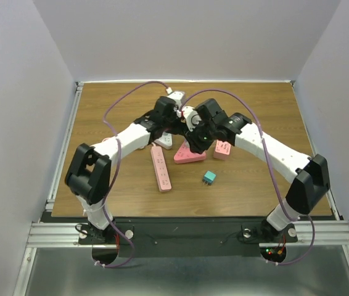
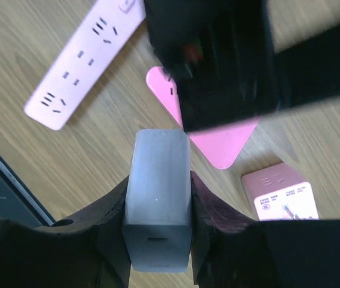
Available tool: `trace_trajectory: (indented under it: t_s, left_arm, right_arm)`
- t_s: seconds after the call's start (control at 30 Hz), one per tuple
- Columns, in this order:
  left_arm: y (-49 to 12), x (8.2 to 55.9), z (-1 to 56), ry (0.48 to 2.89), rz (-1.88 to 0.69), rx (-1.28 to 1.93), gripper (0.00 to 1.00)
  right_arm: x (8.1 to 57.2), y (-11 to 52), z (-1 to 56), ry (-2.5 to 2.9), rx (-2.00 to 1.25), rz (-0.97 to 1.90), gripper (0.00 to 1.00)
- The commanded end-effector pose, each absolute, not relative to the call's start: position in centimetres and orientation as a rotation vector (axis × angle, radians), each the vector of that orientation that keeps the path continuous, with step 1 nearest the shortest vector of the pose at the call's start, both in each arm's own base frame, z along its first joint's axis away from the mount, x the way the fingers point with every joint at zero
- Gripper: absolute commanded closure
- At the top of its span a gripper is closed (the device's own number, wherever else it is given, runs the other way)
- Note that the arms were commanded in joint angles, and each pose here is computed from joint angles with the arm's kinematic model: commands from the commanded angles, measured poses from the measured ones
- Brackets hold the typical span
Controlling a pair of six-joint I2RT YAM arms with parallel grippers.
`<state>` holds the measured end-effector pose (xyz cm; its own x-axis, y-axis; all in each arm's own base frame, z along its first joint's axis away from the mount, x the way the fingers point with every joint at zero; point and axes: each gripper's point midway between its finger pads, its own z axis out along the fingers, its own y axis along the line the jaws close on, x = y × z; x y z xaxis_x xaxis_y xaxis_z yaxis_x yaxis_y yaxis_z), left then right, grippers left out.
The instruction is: Insert the plug
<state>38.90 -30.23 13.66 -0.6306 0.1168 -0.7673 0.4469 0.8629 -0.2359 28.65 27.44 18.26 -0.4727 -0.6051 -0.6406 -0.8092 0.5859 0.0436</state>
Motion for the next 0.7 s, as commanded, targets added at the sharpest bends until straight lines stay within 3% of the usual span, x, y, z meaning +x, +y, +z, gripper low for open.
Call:
trace_trajectory:
  t_s: [0.0,0.3,0.67]
  left_arm:
    - [-26.1,39.4,18.1,2.163,-0.57,0.226,0.01]
    - [-19.7,40.3,18.4,2.174,-0.501,0.064,0.01]
    - [-18.1,40.0,18.8,2.163,-0.509,0.054,0.01]
  right_arm:
    - [28.3,28.9,17.0,2.249,-1.211,0.514,0.99]
    - [29.1,29.9,14.6,2.293,-1.309,0.409,1.0]
    - [30.3,30.8,12.3,2.348,-1.377,0.304,1.0]
